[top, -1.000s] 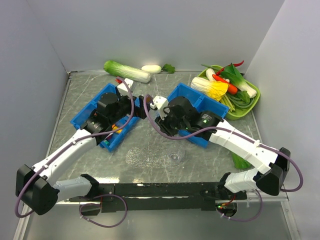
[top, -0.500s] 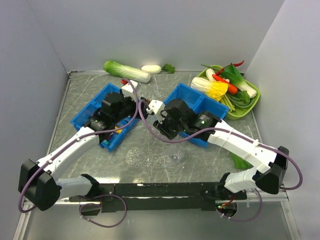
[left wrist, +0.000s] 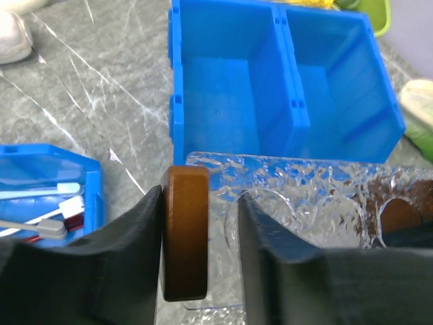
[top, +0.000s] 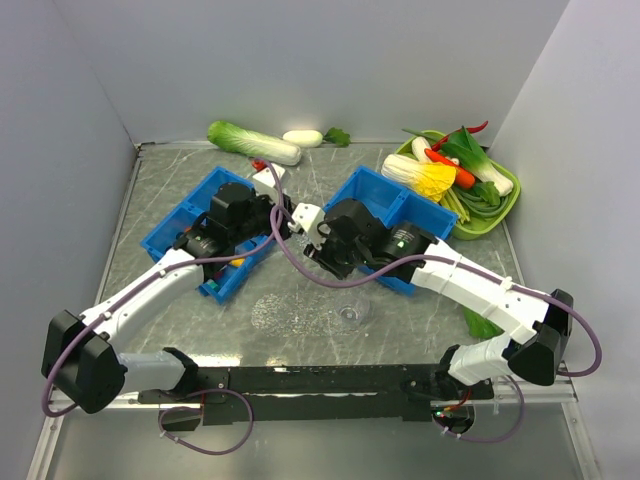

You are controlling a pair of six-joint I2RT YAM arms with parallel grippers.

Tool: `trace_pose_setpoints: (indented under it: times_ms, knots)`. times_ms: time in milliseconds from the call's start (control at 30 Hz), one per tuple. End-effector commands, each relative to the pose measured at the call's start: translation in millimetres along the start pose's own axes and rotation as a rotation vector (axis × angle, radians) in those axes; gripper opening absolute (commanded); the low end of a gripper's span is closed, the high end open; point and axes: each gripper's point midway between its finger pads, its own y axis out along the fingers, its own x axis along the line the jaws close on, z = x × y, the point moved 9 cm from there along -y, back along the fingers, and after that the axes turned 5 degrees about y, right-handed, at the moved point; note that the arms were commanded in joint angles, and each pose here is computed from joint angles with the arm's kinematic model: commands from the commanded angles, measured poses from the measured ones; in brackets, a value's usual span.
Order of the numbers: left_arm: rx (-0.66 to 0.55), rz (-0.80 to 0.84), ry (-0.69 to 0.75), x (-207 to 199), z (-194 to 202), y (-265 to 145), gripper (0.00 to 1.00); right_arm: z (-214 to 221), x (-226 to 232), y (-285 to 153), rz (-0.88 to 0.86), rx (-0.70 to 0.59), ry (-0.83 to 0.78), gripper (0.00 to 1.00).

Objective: Prepare toiletry sets of a toothbrush and toothpaste on the tray

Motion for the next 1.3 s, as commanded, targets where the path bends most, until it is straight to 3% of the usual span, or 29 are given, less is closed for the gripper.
trace_pose_setpoints:
  times_ms: [0,133,333,500,633,867,1000,1267]
  knots:
    - [-0.04,0.039,0.021,-4,-17,1,0.23,-21,-6,-6,0.058,-0.095,-0.032,0.0]
    - [-0.043,0.026,0.019,-3,-18,-1,0.01,-18,-8,-2,0.092,-0.098,-0.024,0.0]
    - [-0.076,-0.059,-0.011,2,-19,-5,0.01,-16,-15,5,0.193,-0.115,0.024,0.03]
    - [-0.08,-0.16,-0.068,9,-18,-7,0.01,-15,-23,10,0.25,-0.128,0.103,0.23]
    - [-0.085,-0.21,-0.115,11,-16,-7,0.01,-15,-23,15,0.252,-0.147,0.165,0.48]
    - [-0.076,-0.315,-0.154,19,-13,-7,0.01,-18,-24,19,0.246,-0.17,0.274,0.72]
    - [-0.081,-0.34,-0.165,21,-13,-8,0.01,-25,-25,15,0.259,-0.187,0.386,0.76]
    - [-0.101,-0.413,-0.197,24,-14,-14,0.01,-43,-25,4,0.151,-0.304,0.643,0.65]
